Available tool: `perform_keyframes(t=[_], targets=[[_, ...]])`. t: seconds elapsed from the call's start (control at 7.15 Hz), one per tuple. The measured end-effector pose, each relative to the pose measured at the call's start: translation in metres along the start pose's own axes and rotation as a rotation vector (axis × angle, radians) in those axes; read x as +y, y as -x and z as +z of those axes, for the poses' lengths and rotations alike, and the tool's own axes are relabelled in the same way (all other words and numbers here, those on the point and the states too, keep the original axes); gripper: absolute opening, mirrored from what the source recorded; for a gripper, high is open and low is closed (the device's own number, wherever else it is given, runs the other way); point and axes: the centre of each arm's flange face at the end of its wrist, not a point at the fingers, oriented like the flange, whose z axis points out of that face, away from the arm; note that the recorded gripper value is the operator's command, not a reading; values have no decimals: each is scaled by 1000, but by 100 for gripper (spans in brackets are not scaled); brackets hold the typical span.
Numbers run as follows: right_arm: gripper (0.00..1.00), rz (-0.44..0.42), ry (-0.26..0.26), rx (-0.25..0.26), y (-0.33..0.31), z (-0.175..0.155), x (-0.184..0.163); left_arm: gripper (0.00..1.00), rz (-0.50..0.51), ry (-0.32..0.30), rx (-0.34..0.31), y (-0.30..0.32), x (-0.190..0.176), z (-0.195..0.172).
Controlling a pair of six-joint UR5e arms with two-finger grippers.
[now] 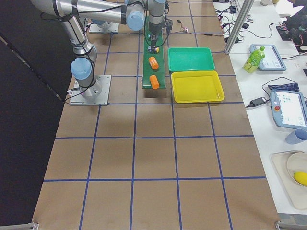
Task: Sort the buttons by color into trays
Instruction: 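Carry button onto belt with left gripper while right gripper lowers, then grasp yellow-capped belt button with right gripper while left grasps another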
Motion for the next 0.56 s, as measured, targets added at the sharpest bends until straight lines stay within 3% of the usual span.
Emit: perform_keyframes(t=[0.28, 0.56], targets=[[100, 21, -8, -18, 14, 9, -4, 100, 101, -70, 10, 31, -37, -41], [100, 12, 12, -15, 35, 28, -7, 100, 140, -91, 11, 151, -116, -63]])
